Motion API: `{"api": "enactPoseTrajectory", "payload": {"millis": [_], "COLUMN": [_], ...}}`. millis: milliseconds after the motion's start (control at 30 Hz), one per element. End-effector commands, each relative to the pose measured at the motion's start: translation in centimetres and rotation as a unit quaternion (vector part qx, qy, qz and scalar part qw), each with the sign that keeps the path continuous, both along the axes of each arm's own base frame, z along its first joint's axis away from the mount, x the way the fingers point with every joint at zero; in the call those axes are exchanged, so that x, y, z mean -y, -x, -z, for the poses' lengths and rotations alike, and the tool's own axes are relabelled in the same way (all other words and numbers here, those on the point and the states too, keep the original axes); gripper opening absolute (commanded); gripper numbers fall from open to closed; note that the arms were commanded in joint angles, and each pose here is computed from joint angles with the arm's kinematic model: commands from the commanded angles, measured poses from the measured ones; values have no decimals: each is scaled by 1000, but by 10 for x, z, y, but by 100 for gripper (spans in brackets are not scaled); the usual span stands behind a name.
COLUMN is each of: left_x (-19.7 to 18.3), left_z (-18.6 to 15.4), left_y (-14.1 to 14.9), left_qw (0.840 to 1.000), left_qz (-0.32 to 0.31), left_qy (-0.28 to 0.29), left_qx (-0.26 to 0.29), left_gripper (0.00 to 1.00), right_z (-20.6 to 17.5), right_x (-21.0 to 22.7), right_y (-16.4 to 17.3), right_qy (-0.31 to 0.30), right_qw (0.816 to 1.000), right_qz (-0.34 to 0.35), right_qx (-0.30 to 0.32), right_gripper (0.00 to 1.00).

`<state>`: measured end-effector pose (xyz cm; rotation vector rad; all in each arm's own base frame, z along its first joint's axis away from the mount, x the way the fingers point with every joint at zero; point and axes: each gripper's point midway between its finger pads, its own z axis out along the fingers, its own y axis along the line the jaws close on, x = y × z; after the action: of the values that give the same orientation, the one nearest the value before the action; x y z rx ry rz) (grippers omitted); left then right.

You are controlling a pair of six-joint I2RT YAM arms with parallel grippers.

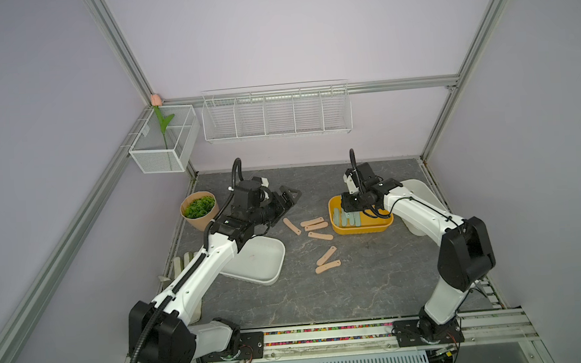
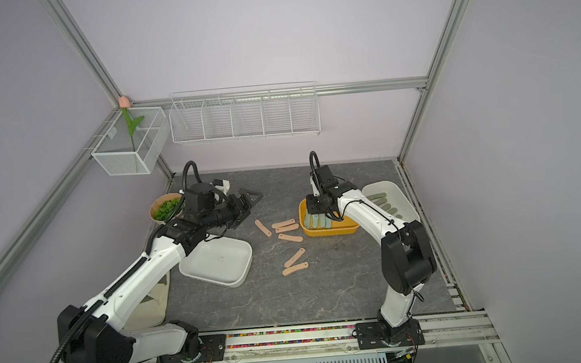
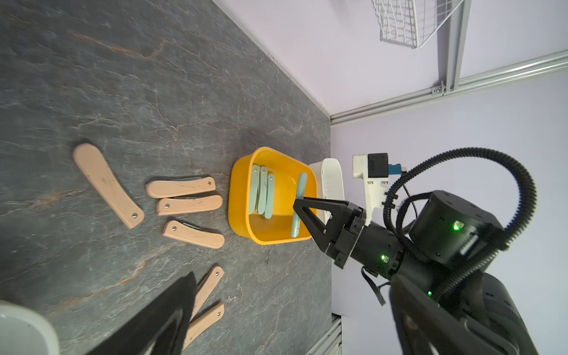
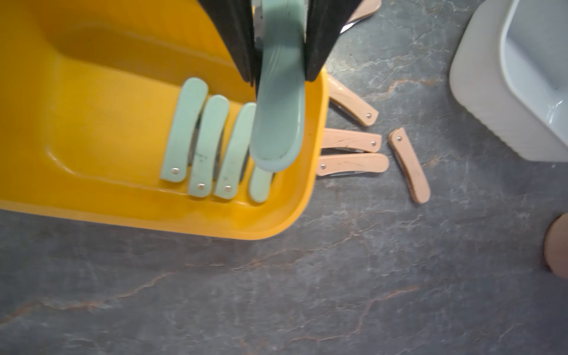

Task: Place the fruit knives into the storage box by color
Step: Place the fruit knife in the storage box.

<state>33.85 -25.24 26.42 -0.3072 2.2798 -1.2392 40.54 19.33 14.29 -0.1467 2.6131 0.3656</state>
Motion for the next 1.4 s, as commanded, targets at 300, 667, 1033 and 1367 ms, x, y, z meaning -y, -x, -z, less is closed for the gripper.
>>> {"api": "enactPoseTrajectory", "payload": {"millis": [300,667,1033,1367], "left_x": [67,96,103,106], "left_z": [12,30,29,26], "left_y": [-27,-30,-26,-27], "left_qw": [997,994,993,993], "left_qz": [80,106,113,116], "left_qy": [9,7,11,15], "left_qx": [-6,-22,-25,-23], "left_gripper": [99,99,99,99], "right_z": [47,75,93,106], "right_x": [68,75,76,75], "right_y": [-12,-23,-34,-39], "right_qy": [-7,14,25,30], "right_qw": [998,997,995,993], "right_qz": [48,41,44,48], "right_qx": [-50,-71,-86,-100], "right_gripper": [29,29,29,29]}}
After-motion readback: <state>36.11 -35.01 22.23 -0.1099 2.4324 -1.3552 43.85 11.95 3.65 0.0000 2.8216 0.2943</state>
